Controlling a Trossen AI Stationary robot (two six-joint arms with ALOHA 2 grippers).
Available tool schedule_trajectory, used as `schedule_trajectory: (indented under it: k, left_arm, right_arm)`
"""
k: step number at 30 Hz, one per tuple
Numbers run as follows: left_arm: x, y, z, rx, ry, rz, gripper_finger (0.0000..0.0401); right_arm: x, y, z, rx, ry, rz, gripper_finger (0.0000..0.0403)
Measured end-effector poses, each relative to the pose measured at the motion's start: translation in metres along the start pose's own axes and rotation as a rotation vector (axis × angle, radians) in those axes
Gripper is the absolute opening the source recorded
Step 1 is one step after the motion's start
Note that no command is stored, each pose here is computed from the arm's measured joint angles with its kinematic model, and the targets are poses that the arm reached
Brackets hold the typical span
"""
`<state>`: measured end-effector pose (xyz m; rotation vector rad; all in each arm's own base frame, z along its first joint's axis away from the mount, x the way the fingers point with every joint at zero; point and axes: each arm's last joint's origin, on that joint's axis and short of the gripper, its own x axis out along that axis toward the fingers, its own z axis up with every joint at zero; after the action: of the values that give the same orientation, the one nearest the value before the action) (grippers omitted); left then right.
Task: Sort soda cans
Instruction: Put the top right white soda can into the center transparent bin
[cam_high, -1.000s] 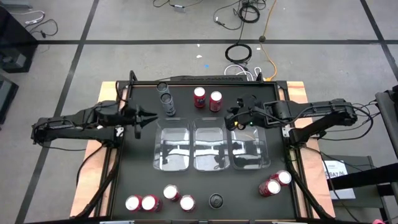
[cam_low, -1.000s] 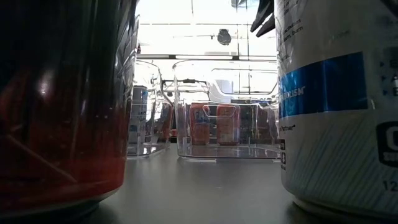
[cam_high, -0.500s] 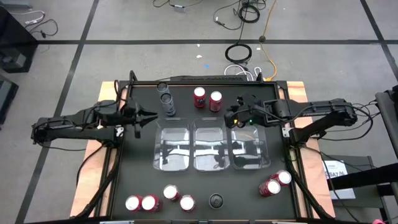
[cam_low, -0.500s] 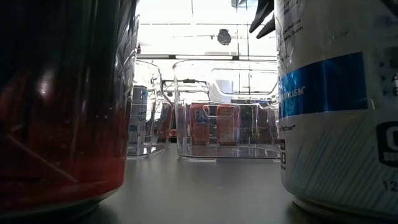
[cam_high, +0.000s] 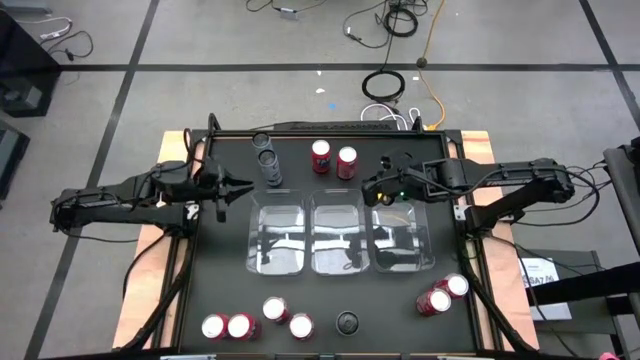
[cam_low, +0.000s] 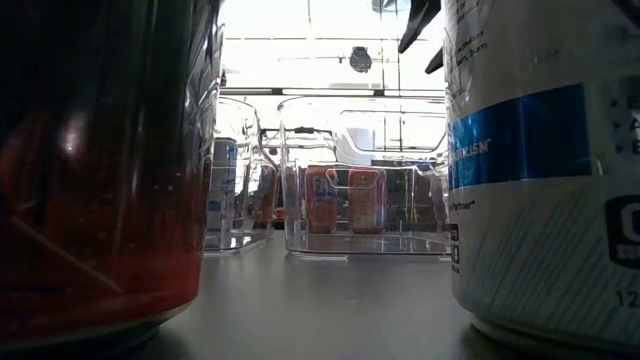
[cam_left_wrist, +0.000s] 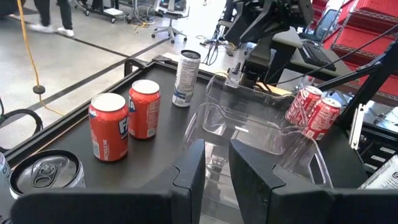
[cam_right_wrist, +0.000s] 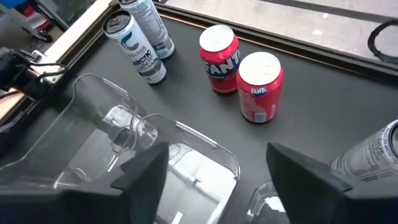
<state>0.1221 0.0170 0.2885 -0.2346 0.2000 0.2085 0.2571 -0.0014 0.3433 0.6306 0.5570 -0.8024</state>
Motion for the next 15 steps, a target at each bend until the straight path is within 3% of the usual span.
schedule_trajectory:
  k: [7, 15]
  left_arm:
    - [0.0, 0.0, 0.0, -0.002, 0.0, -0.002, 0.0082]
    - [0.0, 0.0, 0.0, -0.002, 0.0, -0.003, 0.0082]
  right_arm:
    - [0.004, -0.008, 0.009, 0.066, -0.065, -0.07, 0.0309]
    - [0.016, -0.028, 0.022, 0.129, 0.095, -0.075, 0.0299]
